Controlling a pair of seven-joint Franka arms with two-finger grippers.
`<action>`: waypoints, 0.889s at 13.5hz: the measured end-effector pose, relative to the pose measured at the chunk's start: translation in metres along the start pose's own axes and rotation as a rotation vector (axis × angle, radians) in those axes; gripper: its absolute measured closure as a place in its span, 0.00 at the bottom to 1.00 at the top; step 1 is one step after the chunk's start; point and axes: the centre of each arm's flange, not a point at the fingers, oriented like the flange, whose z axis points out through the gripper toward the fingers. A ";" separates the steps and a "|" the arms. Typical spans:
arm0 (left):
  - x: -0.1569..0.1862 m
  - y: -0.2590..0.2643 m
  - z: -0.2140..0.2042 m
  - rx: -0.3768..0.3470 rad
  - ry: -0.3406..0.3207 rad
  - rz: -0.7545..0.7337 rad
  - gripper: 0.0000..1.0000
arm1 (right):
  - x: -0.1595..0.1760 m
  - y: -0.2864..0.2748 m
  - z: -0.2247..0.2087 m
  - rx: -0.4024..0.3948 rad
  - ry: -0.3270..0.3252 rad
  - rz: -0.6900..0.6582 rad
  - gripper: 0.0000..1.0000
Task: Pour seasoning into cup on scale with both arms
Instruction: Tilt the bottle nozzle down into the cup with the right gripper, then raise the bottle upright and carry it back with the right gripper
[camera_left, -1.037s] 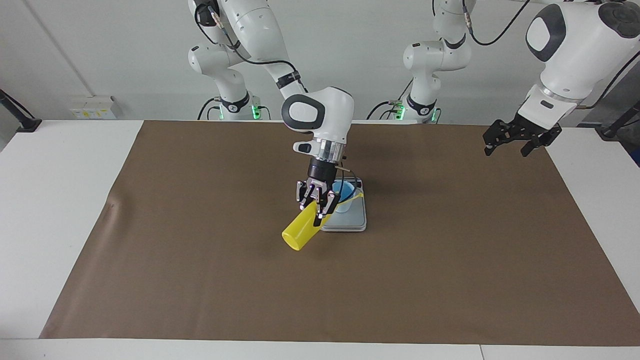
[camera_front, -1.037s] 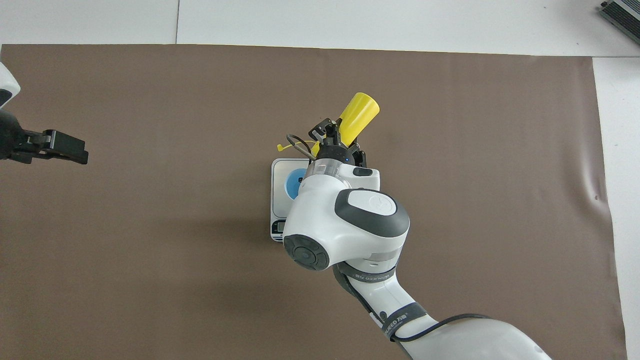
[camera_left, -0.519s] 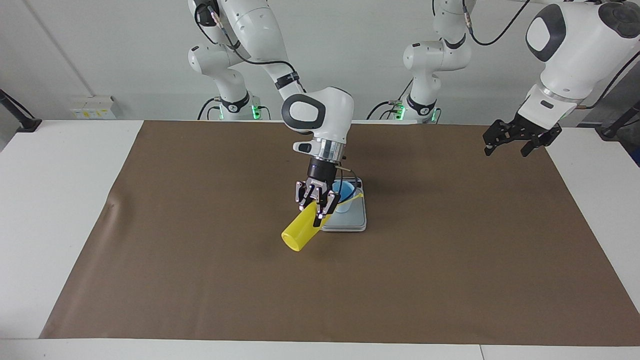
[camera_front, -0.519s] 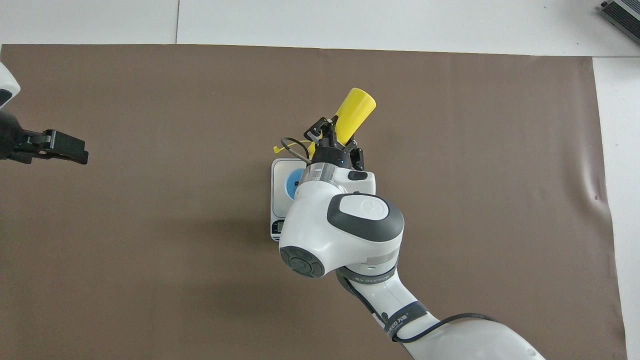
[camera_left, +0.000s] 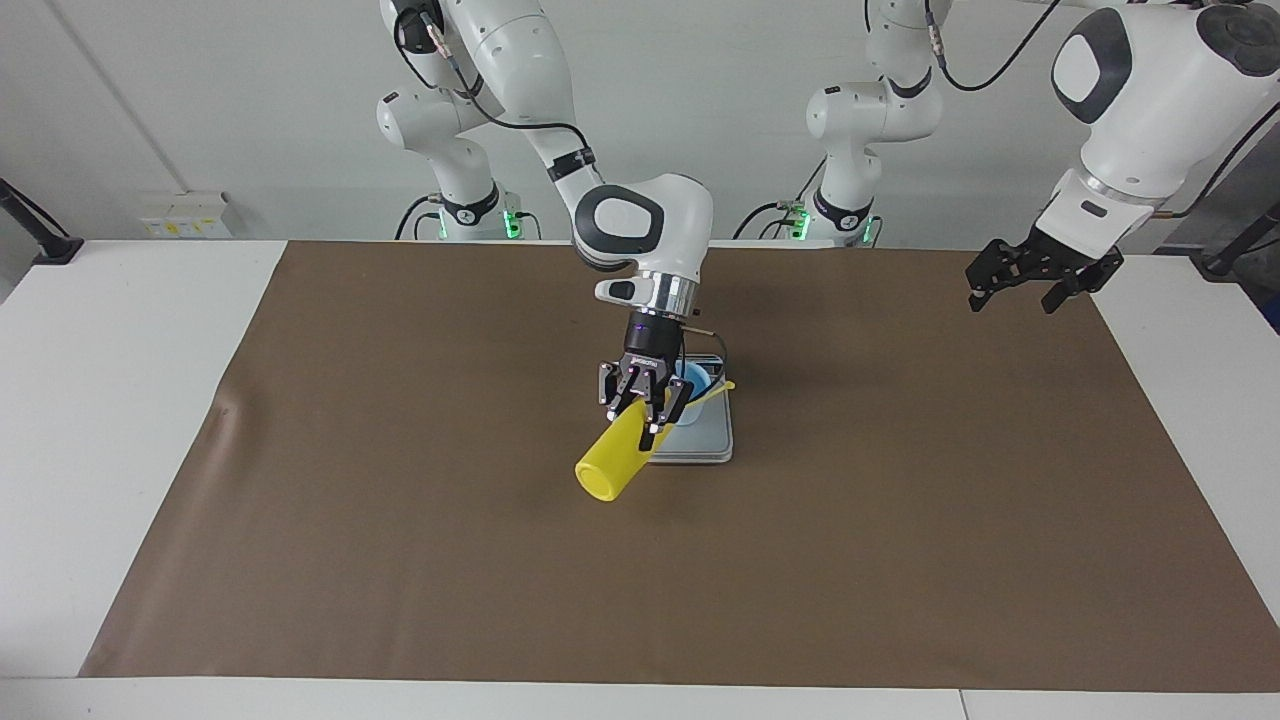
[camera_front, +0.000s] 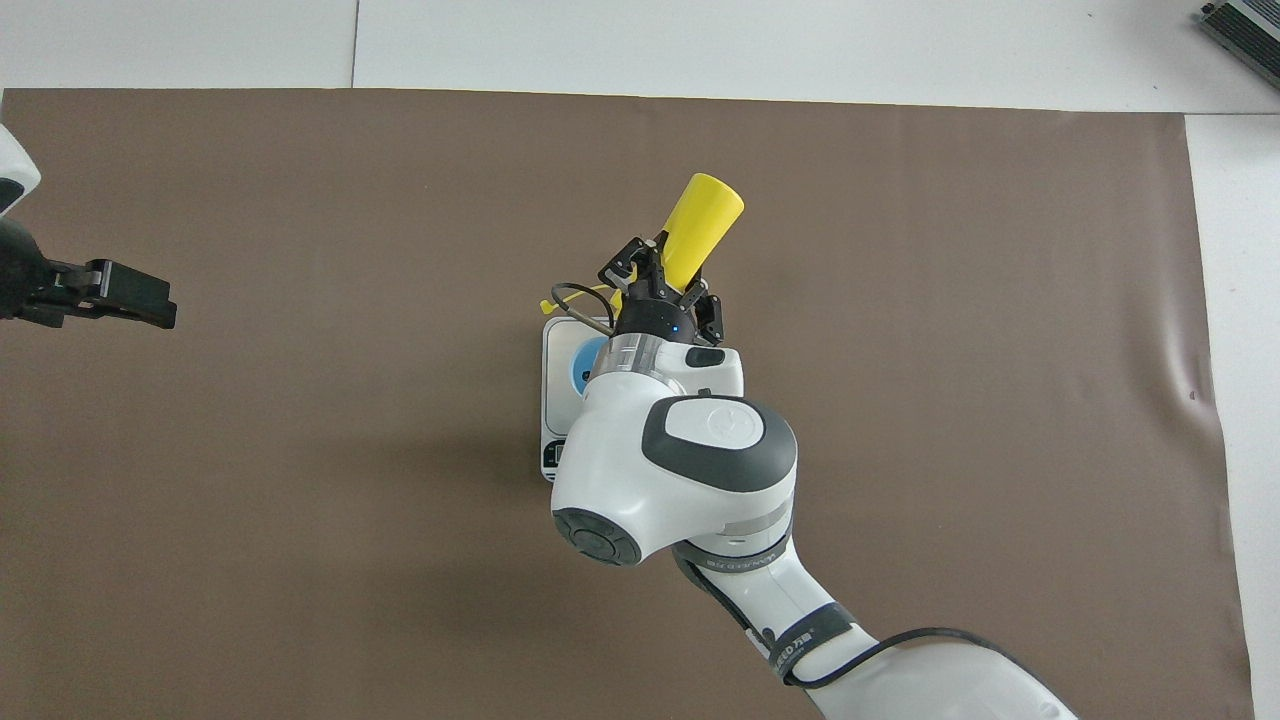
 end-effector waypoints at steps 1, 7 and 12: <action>0.000 0.000 0.000 0.000 0.000 0.000 0.00 | -0.001 0.000 0.000 -0.001 0.001 0.004 0.52; 0.000 0.000 0.000 0.000 0.000 0.000 0.00 | 0.006 0.000 0.002 -0.016 -0.001 0.111 0.52; 0.000 0.000 0.000 0.000 0.000 0.000 0.00 | 0.053 0.004 0.006 -0.149 -0.105 0.401 0.52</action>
